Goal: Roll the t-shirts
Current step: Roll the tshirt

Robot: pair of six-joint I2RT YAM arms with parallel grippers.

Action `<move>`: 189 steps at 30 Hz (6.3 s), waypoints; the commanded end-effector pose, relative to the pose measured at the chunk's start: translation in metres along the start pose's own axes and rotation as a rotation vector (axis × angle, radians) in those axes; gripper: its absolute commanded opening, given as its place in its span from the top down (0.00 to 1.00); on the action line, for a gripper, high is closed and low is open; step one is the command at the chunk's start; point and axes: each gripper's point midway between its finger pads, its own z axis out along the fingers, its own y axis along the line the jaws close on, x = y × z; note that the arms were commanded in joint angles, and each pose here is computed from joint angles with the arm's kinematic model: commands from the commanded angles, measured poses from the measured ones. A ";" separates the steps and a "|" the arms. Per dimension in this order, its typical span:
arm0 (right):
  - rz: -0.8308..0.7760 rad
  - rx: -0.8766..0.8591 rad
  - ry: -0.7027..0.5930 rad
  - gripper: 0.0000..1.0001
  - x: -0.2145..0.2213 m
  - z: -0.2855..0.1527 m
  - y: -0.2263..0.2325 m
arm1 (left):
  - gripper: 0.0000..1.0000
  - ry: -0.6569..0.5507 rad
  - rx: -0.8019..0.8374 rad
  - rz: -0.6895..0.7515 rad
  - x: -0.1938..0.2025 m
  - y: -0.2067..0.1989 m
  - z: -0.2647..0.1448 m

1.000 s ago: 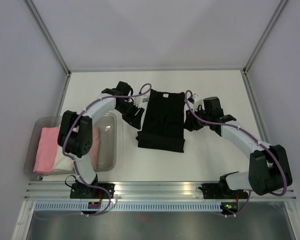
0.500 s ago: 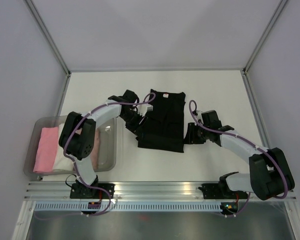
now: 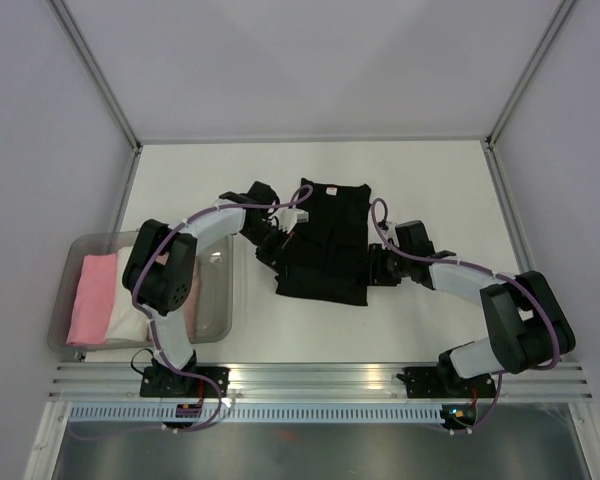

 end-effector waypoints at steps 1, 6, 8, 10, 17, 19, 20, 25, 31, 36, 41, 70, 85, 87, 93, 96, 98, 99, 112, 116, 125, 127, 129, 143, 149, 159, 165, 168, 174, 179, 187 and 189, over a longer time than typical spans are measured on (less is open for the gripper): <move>-0.013 -0.060 -0.033 0.56 -0.012 0.006 0.011 | 0.92 -0.070 0.096 0.046 -0.024 -0.020 -0.006; -0.029 -0.069 -0.054 0.86 -0.016 0.007 0.012 | 0.98 -0.141 0.285 0.165 -0.034 -0.050 -0.014; -0.038 -0.066 -0.054 0.94 -0.016 0.004 0.012 | 0.97 -0.161 0.332 0.193 -0.034 -0.055 -0.016; -0.045 -0.045 -0.050 1.00 -0.013 0.000 0.010 | 0.93 -0.172 0.364 0.200 -0.031 -0.051 -0.013; -0.010 -0.035 -0.052 1.00 -0.006 -0.005 0.005 | 0.85 -0.216 0.143 0.171 -0.035 0.022 -0.001; 0.006 -0.049 -0.059 1.00 -0.007 -0.002 0.008 | 0.77 -0.218 0.123 0.166 -0.034 0.027 0.003; 0.017 -0.055 -0.049 1.00 -0.006 -0.001 0.008 | 0.73 -0.222 0.122 0.158 -0.034 0.028 0.004; -0.004 -0.073 -0.084 1.00 -0.022 0.000 0.015 | 0.57 -0.209 0.116 0.122 -0.027 0.028 0.005; -0.011 -0.074 -0.087 1.00 -0.030 0.000 0.018 | 0.45 -0.275 0.064 0.130 -0.041 0.014 -0.023; -0.017 -0.067 -0.091 1.00 -0.031 0.001 0.016 | 0.41 -0.292 -0.049 0.098 -0.045 0.014 -0.049; -0.043 -0.058 -0.100 1.00 -0.034 0.001 0.015 | 0.26 -0.219 -0.092 0.038 -0.016 0.014 -0.042; -0.041 -0.023 -0.094 1.00 -0.036 0.002 0.009 | 0.86 -0.148 0.047 -0.038 -0.014 0.001 0.010; 0.016 0.080 -0.117 1.00 -0.051 0.007 -0.006 | 0.98 -0.115 -0.008 -0.108 0.002 0.036 0.022; 0.030 0.098 -0.099 1.00 -0.047 0.010 -0.010 | 0.97 -0.107 -0.006 -0.105 0.003 0.036 0.023; 0.017 0.181 -0.105 0.84 -0.049 0.003 -0.022 | 0.91 -0.099 -0.012 -0.109 0.002 0.038 0.024; -0.021 0.221 -0.135 0.69 -0.061 -0.011 -0.021 | 0.89 -0.109 -0.015 -0.094 -0.004 0.039 0.023; -0.042 0.237 -0.174 0.66 -0.072 -0.025 -0.016 | 0.88 -0.119 -0.016 -0.083 -0.008 0.038 0.020; -0.053 0.243 -0.196 0.66 -0.076 -0.031 -0.013 | 0.87 -0.121 -0.014 -0.080 -0.008 0.037 0.020; -0.284 -0.061 -0.182 0.94 -0.043 0.013 0.085 | 0.60 -0.134 -0.090 -0.014 -0.014 0.038 -0.003; -0.278 -0.039 -0.145 0.96 -0.035 0.030 0.074 | 0.56 -0.154 -0.110 0.016 -0.021 0.035 -0.015; -0.264 0.006 -0.137 0.98 -0.033 0.046 0.059 | 0.53 -0.175 -0.116 0.009 -0.027 0.035 -0.024; -0.255 0.011 -0.129 0.98 -0.030 0.049 0.055 | 0.53 -0.184 -0.133 -0.004 -0.031 0.041 -0.027; -0.251 0.012 -0.130 0.98 -0.030 0.049 0.053 | 0.54 -0.192 -0.158 -0.031 -0.038 0.050 -0.028; -0.204 0.012 -0.147 0.98 -0.036 0.042 0.042 | 0.87 -0.182 -0.128 -0.059 -0.043 0.065 -0.007; -0.141 0.032 -0.170 0.99 -0.037 0.037 0.026 | 0.97 -0.180 -0.149 -0.056 -0.045 0.072 -0.004; -0.102 0.044 -0.150 1.00 -0.029 0.036 0.008 | 0.74 -0.190 -0.228 0.016 -0.048 0.080 -0.016; -0.135 0.025 -0.190 0.99 -0.051 0.024 0.024 | 0.60 -0.295 -0.358 0.287 -0.087 0.060 -0.070; -0.144 0.022 -0.198 0.99 -0.057 0.020 0.029 | 0.59 -0.278 -0.367 0.509 -0.086 0.031 -0.074; -0.154 0.019 -0.194 0.99 -0.059 0.020 0.031 | 0.50 -0.102 -0.287 0.962 -0.023 -0.005 -0.028; -0.151 0.015 -0.196 0.99 -0.057 0.021 0.030 | 0.31 -0.131 -0.285 1.254 -0.006 -0.019 -0.010; -0.159 0.001 -0.197 0.98 -0.056 0.022 0.031 | 0.28 -0.078 -0.387 1.275 0.000 0.005 0.009; -0.161 -0.001 -0.194 0.98 -0.055 0.022 0.031 | 0.29 -0.059 -0.385 1.277 0.006 0.009 0.014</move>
